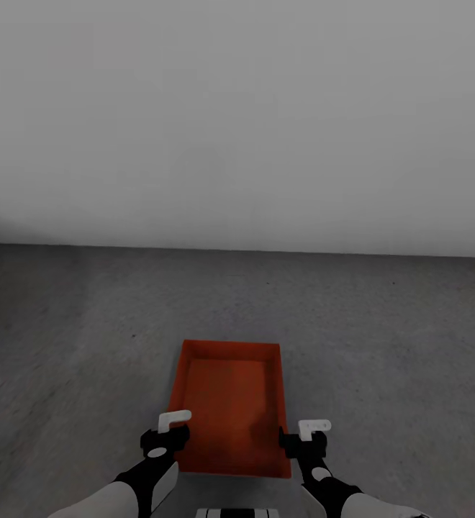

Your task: Move the two storage containers from the living room to the garage. In the garage, place one container on the floor and stack the other container on top of it (either order is fine).

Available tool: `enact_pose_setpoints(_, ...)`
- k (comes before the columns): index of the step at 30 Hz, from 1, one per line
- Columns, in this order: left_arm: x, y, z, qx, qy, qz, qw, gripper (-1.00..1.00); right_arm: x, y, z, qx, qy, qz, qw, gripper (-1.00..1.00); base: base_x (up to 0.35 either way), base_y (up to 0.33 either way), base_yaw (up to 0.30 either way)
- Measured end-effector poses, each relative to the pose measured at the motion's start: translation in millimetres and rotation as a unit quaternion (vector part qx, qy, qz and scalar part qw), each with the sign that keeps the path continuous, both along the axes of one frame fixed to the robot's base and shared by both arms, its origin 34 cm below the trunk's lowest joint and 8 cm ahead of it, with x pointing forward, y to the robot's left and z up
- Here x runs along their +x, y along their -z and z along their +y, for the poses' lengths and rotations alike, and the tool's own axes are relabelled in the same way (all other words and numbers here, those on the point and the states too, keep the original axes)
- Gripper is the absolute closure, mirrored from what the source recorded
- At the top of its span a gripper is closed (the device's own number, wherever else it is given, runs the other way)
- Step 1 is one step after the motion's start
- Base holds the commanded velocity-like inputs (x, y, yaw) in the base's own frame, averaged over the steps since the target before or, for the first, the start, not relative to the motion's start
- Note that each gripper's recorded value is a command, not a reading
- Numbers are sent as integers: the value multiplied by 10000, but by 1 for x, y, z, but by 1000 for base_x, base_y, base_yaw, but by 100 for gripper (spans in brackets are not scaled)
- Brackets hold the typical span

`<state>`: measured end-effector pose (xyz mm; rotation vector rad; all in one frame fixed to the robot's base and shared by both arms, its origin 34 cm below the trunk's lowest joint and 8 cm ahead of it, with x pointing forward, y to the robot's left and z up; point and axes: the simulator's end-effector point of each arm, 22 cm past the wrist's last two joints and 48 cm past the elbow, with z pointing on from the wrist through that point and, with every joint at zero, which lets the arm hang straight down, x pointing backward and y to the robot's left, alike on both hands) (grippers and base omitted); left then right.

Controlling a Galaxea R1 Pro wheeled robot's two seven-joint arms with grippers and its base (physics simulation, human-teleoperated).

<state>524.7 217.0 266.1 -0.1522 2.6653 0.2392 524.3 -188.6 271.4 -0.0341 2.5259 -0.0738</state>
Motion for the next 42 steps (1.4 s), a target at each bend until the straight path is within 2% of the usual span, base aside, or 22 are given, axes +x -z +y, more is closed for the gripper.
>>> enact_pose_setpoints(42,16,-87,-1,-13,-12,-31,10000,-100,15,-86,2,-2,-85,-2,10000,-100,0,0,0)
